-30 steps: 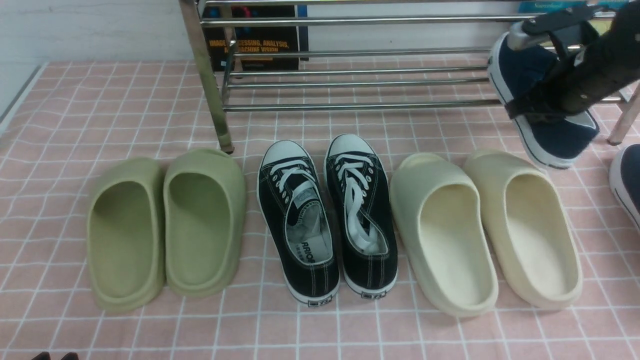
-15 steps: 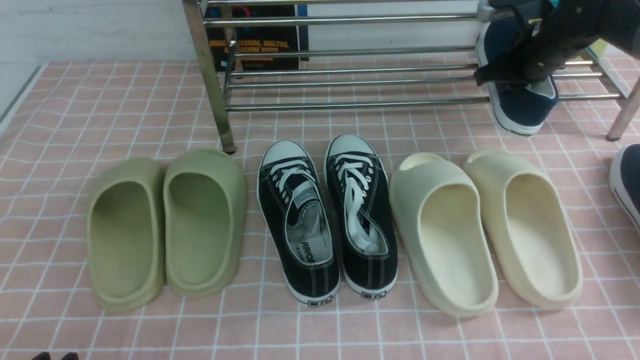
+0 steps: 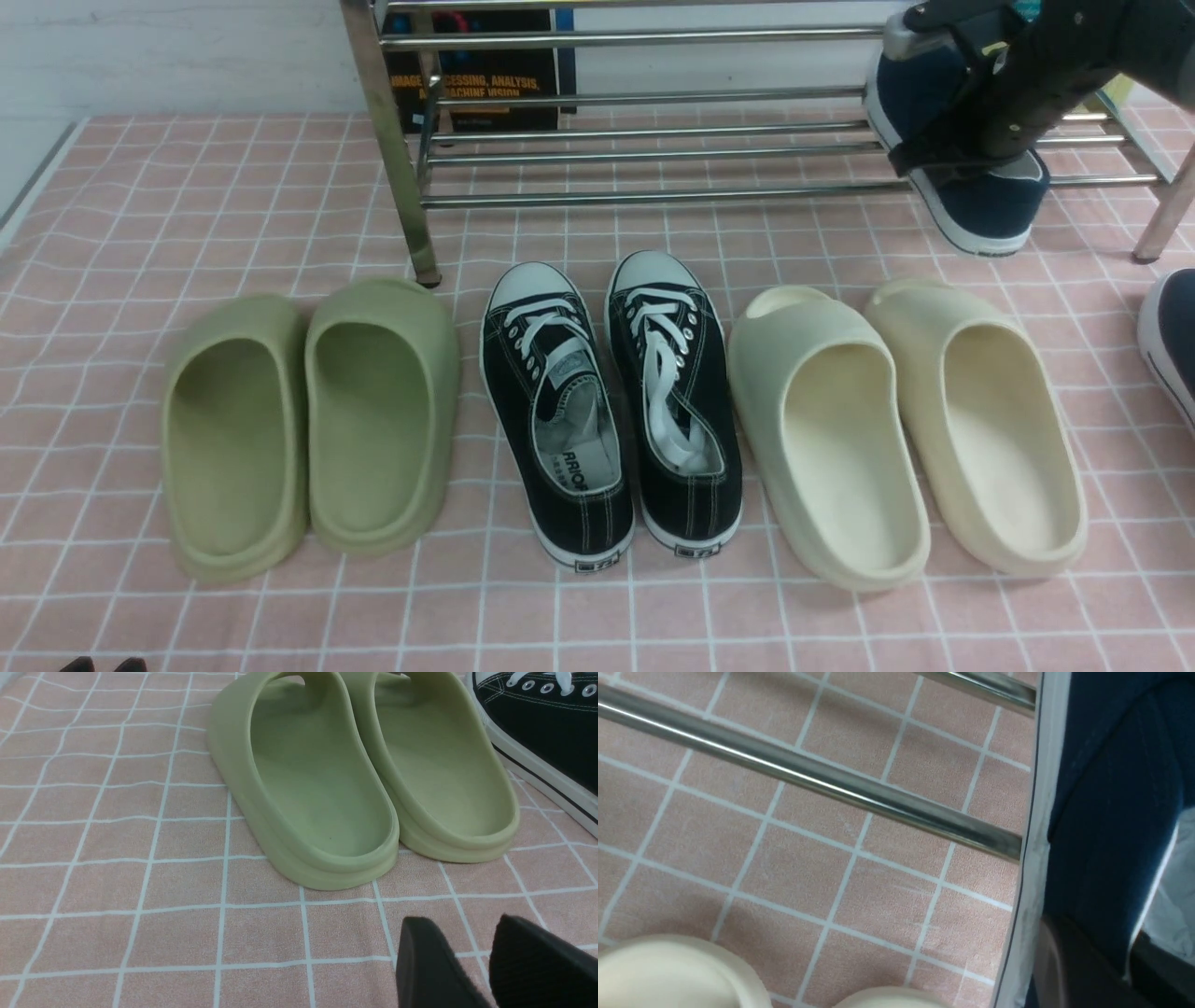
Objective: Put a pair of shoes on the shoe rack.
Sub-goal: Use the right arm to put a shoe into the shoe rack, then use the right arm to grab the shoe closest to it
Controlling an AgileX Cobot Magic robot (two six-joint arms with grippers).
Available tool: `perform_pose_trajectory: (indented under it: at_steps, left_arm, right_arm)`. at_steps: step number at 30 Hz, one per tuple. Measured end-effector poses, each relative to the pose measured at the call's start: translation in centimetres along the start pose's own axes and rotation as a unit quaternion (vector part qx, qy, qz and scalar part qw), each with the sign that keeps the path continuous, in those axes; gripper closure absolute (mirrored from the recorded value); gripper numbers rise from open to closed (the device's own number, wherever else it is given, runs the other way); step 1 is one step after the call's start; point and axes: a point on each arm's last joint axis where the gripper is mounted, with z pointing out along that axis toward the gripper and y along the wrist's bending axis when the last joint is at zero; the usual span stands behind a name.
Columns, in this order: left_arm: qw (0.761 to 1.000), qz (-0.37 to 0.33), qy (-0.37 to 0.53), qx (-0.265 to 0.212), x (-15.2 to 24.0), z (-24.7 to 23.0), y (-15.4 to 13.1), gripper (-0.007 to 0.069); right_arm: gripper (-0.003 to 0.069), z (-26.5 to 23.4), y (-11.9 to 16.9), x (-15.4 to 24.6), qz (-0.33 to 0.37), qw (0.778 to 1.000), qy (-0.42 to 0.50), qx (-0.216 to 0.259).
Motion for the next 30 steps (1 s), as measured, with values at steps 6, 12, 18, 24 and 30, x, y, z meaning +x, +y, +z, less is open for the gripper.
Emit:
perform_pose_trajectory:
  at_steps: [6,12,18,24,30]
  left_arm:
    - [1.000,0.000,0.000,0.000,0.0,0.0,0.0,0.0386]
    - [1.000,0.000,0.000,0.000,0.0,0.0,0.0,0.0386]
    - [1.000,0.000,0.000,0.000,0.0,0.0,0.0,0.0386]
    - [1.000,0.000,0.000,0.000,0.0,0.0,0.0,0.0386]
    - [1.000,0.000,0.000,0.000,0.0,0.0,0.0,0.0386]
  right_arm:
    - [0.0614,0.0,-0.1,-0.3,0.000,1.000,-0.018,0.003]
    - [0.0463,0.0,-0.2,-0.6,0.000,0.999,-0.037,0.007]
    - [0.0283,-1.5,-0.2,-0.7,-0.001,1.000,-0.019,0.003]
    - [0.0262,-7.7,-0.5,-1.8,0.021,0.999,-0.028,0.014]
    - [0.0276,-14.3,-2.7,-1.3,0.069,0.995,-0.010,0.074]
